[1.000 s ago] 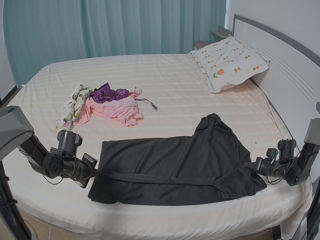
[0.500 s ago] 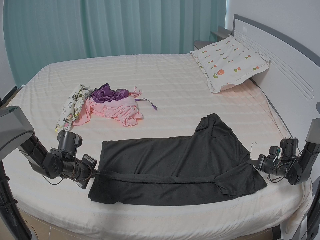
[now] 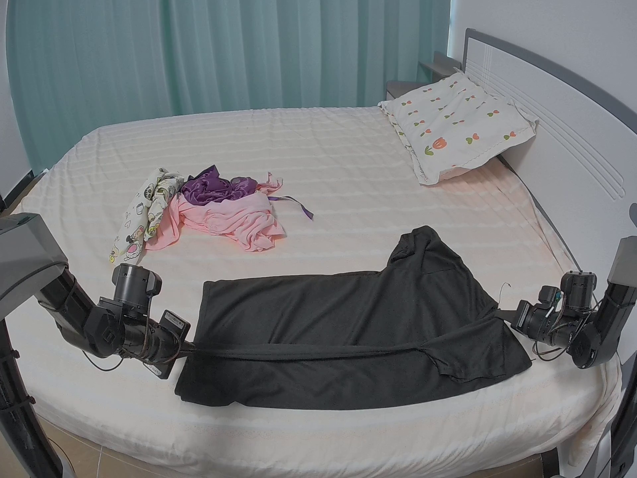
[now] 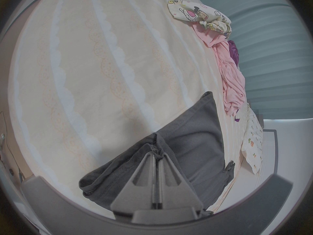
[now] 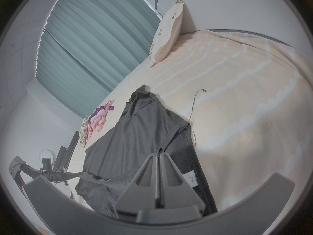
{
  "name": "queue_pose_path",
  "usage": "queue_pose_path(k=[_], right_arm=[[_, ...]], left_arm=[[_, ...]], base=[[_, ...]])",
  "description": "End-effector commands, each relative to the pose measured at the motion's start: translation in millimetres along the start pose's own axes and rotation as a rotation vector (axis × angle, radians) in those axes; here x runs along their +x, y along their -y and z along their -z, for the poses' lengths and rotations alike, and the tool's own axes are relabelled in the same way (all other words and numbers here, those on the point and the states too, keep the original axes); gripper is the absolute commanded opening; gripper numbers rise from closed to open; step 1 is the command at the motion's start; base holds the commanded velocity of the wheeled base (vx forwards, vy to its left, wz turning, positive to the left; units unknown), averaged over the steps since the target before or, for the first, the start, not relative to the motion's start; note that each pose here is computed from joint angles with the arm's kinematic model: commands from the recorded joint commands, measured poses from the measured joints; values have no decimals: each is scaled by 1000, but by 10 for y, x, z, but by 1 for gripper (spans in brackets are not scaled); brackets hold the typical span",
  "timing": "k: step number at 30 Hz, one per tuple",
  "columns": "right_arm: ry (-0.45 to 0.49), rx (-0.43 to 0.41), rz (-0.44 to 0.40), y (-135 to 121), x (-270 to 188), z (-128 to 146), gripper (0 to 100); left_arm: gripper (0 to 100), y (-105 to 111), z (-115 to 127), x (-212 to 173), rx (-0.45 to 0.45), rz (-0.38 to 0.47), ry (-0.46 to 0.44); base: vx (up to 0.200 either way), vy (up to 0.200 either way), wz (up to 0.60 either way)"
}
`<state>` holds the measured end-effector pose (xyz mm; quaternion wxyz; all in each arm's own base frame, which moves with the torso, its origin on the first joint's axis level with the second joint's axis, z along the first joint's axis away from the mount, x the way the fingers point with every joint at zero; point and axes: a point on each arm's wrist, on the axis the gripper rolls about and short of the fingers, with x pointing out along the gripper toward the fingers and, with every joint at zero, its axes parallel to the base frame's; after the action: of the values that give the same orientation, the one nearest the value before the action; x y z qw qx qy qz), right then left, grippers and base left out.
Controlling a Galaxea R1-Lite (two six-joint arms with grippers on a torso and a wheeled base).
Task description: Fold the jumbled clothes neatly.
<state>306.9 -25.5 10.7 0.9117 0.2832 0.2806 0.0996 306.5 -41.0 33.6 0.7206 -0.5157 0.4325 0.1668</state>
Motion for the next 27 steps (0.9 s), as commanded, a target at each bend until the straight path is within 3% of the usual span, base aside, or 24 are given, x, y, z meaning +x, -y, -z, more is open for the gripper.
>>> queue_pose_path(k=[1, 23, 24, 25, 26, 27], right_arm=[[6, 8, -3, 24, 47, 16, 0], [32, 48, -18, 28, 132, 36, 0], [32, 48, -18, 30, 136, 36, 0], [33, 48, -17, 30, 136, 36, 0], [33, 48, -17, 30, 136, 36, 100], [30, 49, -16, 31, 134, 41, 100]], left_arm=[[0, -16, 7, 9, 2, -7, -2], [0, -25, 3, 33, 1, -16, 11], [100, -25, 3, 33, 0, -16, 11], [100, -25, 3, 33, 0, -16, 11], [100, -25, 3, 33, 0, -16, 11], [100, -25, 3, 33, 0, -16, 11]], base=[[0, 0, 0], [0, 0, 0], [0, 0, 0], [0, 0, 0], [0, 0, 0], [0, 0, 0]])
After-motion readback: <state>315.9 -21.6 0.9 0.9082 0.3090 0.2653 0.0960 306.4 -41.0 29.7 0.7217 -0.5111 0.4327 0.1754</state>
